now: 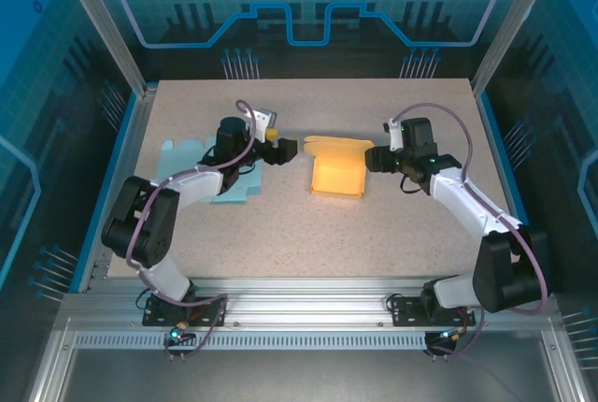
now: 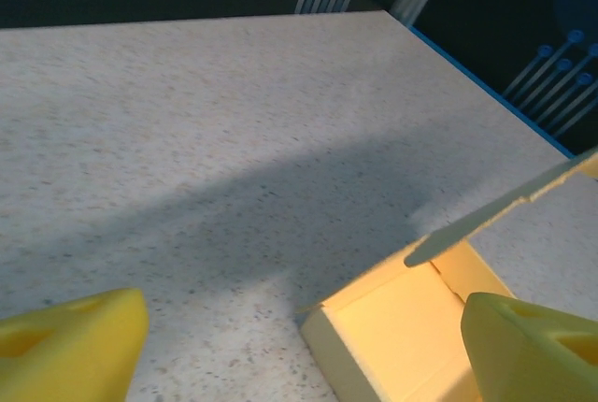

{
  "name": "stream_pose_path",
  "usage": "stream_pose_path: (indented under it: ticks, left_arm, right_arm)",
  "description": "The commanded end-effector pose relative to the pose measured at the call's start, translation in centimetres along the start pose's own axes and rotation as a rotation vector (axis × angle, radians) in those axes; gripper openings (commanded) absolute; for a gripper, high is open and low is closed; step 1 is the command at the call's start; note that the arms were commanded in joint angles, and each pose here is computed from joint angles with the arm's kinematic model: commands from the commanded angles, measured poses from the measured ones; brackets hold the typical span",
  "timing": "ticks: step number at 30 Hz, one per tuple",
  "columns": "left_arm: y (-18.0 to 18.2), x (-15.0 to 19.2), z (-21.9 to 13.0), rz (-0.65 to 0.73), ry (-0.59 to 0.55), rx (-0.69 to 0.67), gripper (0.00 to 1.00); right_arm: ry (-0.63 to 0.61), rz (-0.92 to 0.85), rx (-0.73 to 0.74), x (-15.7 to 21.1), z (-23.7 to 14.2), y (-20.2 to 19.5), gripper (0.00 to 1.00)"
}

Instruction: Fold the paper box

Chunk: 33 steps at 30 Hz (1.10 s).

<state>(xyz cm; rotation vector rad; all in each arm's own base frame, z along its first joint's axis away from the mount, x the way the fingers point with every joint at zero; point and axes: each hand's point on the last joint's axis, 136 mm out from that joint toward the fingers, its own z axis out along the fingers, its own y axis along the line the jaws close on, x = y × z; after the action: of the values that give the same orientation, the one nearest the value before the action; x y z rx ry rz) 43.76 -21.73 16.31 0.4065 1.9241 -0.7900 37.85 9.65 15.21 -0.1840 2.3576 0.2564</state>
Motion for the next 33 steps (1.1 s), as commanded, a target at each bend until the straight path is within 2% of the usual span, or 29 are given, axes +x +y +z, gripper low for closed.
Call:
stream_pose_path:
  ticks: [1, 6, 12, 20, 27, 33]
  left_arm:
    - [-1.8, -0.2, 0.7, 0.020, -0.028, 0.133, 0.86]
    - [-1.7, 2.0, 2.4, 0.034, 0.058, 0.132, 0.83]
    - [-2.2, 3.6, 3.8, 0.078, 0.106, 0.140, 0.83]
    - [-2.3, 3.1, 5.3, 0.101, 0.122, 0.145, 0.81]
    - [-3.4, 3.5, 6.4, 0.147, 0.158, 0.171, 0.69]
    - [-3.8, 3.6, 6.6, 0.150, 0.163, 0.170, 0.49]
  right_arm:
    - [-0.015, -0.029, -0.012, -0.1, 0.9, 0.0, 0.72]
    - [-0.005, -0.030, -0.017, 0.2, 1.9, 0.0, 0.70]
    - [0.005, -0.027, -0.027, 0.3, 2.9, 0.1, 0.68]
    - [0.015, -0.023, -0.055, 0.3, 3.5, 0.5, 0.63]
    - [0.021, -0.021, -0.069, 0.5, 3.9, 0.7, 0.57]
    - [0.025, -0.015, -0.087, 0.4, 4.3, 1.0, 0.47]
